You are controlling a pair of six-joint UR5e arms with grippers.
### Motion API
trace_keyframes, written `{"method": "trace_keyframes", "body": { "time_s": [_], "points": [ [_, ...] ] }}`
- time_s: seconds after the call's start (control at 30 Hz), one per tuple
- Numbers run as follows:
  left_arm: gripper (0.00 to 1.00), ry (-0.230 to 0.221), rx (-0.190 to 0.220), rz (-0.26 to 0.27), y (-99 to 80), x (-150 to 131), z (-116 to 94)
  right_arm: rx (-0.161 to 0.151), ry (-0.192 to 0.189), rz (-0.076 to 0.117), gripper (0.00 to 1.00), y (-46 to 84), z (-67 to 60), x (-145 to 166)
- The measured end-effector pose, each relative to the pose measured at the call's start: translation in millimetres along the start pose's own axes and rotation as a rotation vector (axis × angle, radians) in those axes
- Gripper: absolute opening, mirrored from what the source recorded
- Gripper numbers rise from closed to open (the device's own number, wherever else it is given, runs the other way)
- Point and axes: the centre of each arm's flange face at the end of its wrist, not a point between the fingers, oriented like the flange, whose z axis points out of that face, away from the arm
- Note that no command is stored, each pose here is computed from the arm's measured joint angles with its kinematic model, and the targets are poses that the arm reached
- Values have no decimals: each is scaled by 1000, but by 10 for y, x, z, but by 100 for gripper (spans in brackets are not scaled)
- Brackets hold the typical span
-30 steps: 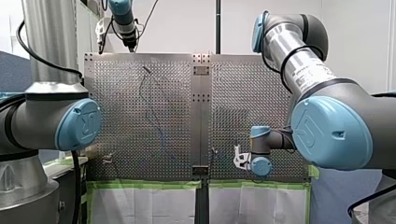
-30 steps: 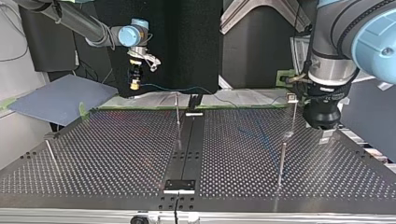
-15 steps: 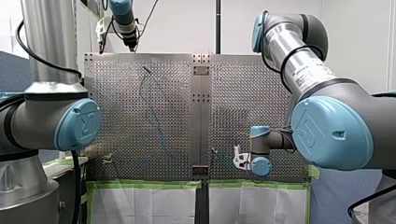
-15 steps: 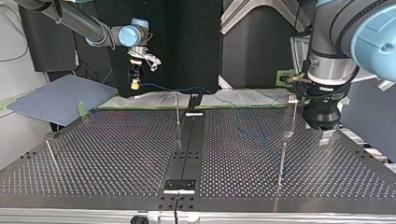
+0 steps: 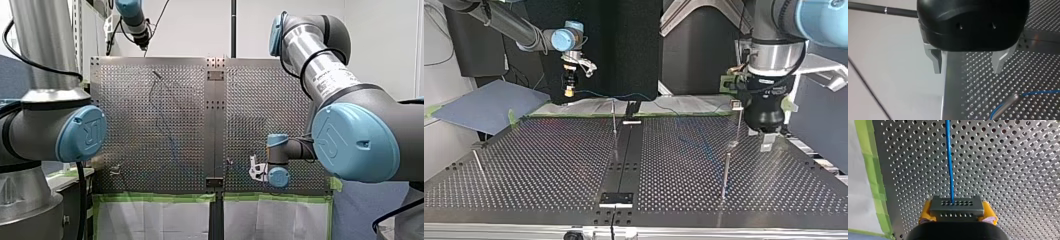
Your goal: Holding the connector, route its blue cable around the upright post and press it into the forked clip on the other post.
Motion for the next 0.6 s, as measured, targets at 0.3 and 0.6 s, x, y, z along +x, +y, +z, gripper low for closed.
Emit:
{"method": "trace_keyframes", "body": {
  "time_s": [0.3, 0.6],
  "points": [
    [99, 24, 37, 59, -194, 400, 87, -2, -3, -1, 29, 11, 3, -2],
    [99, 89, 86, 155, -459, 991, 265, -3, -3, 0, 29, 15, 6, -3]
  ]
}}
